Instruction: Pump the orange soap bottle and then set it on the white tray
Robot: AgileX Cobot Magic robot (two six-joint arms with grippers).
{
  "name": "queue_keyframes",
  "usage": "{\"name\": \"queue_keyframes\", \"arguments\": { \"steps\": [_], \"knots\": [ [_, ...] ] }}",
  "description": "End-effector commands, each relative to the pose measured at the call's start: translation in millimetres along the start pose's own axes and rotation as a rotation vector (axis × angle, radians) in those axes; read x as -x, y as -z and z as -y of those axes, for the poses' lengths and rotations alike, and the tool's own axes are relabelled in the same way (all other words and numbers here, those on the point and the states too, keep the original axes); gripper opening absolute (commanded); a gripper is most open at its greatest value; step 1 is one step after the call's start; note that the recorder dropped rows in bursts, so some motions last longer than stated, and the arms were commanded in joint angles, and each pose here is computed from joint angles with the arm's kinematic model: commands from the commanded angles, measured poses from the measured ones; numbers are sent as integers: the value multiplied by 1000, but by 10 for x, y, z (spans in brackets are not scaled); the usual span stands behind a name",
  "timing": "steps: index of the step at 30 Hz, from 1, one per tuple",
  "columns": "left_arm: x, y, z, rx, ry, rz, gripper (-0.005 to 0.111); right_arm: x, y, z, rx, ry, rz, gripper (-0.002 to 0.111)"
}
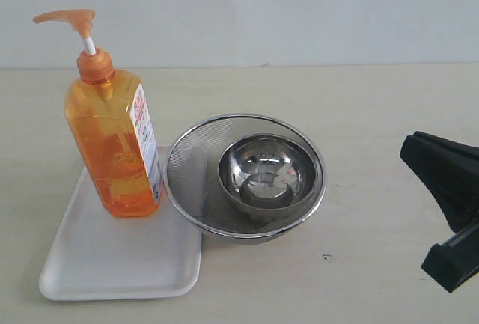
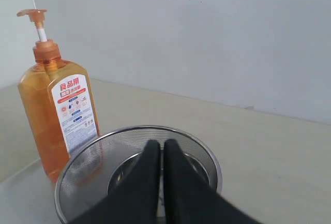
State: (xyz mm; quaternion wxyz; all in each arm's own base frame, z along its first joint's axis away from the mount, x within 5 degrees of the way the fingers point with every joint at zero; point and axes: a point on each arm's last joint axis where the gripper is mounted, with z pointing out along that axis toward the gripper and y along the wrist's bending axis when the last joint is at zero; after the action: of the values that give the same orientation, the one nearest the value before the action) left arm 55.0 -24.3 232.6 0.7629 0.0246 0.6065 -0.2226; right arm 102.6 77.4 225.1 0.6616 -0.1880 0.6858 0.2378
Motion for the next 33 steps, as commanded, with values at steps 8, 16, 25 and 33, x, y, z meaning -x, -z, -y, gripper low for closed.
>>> {"name": "queue_keyframes", "arguments": {
  "steps": [8,16,25,33],
  "knots": [
    [-15,3,0,-6,-108,-6,5,-8,11,5,-2,-2,1,0],
    [-1,19,8,-10,-158,12,5,-8,11,4,-1,0,1,0],
    [38,68,29,-21,-168,64,5,-8,11,4,-1,-2,1,0],
    [46,65,5,23,-150,75,5,-8,11,4,-1,-2,1,0]
  ]
}}
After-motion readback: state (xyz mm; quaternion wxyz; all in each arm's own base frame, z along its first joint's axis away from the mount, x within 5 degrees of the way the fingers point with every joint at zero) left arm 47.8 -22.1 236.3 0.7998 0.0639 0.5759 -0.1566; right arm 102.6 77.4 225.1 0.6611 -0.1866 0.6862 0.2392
